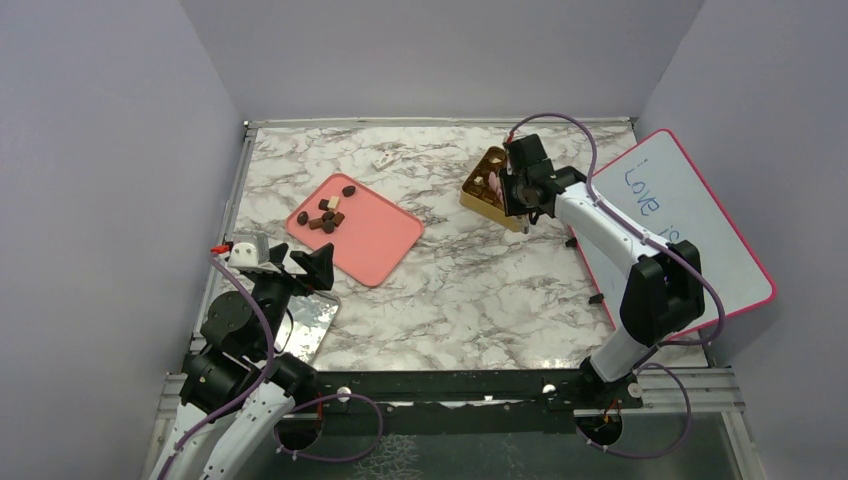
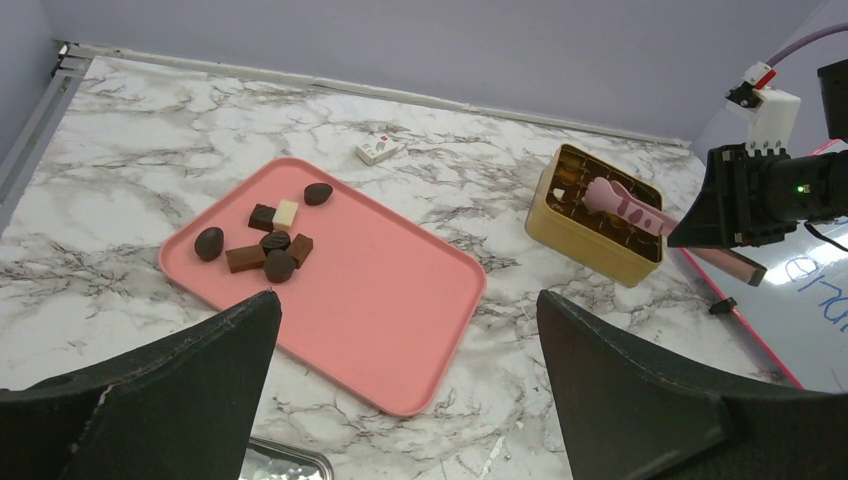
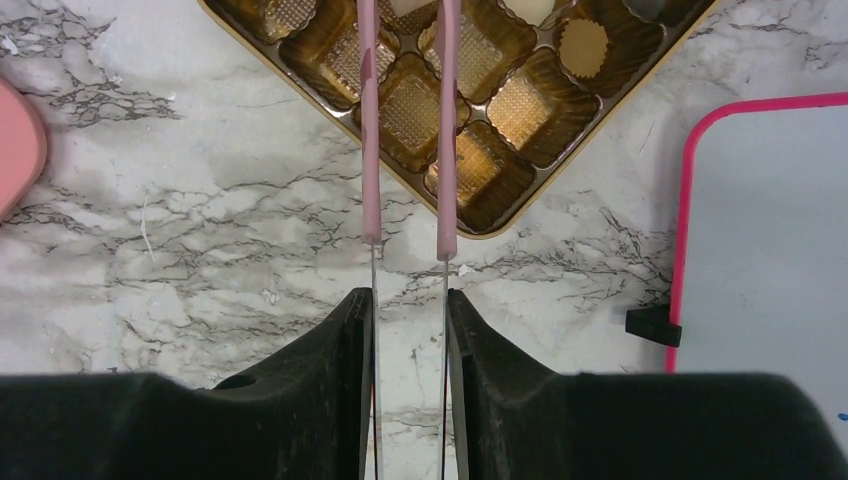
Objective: Pack the chocolate
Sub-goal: Place the fake chocolate in the packing box.
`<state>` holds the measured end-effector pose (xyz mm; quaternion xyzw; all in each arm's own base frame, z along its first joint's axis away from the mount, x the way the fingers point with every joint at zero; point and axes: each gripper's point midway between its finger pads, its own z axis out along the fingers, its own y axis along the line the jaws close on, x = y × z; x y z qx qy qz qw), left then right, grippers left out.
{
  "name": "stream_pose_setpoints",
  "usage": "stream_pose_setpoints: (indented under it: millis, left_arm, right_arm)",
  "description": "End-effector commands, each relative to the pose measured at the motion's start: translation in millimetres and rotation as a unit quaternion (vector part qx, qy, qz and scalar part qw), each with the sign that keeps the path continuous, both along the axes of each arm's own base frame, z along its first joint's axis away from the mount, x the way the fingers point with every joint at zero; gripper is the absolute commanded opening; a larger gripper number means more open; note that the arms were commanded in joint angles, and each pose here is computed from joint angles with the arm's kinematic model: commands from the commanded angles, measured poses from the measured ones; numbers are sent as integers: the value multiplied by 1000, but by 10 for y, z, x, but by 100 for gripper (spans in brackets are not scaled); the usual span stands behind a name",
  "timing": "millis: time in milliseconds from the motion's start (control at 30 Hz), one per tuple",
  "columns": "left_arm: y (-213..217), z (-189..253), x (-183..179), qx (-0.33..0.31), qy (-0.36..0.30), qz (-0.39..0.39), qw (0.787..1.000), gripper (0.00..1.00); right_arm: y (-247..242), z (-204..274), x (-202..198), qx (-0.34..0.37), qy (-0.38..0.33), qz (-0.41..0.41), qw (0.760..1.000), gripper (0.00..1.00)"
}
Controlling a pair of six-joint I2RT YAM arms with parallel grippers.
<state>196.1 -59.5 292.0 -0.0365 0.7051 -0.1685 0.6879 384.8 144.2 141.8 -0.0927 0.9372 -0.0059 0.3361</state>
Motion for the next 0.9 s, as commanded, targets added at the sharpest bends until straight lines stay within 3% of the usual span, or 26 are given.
stream_pose_setpoints:
  millis: [0, 267, 867]
  left_arm:
    - [9, 18, 13, -3, -6, 4, 1000, 99]
    - [17, 32, 5, -4, -9, 5, 1000, 99]
    - [9, 1, 53, 5, -5, 9, 1000, 99]
  right_arm:
    - [73, 48, 46, 18, -12, 13, 1000, 34]
    - [8, 171, 8, 9, -16, 5, 1000, 37]
    - [178, 474, -112, 65, -19, 33, 997, 36]
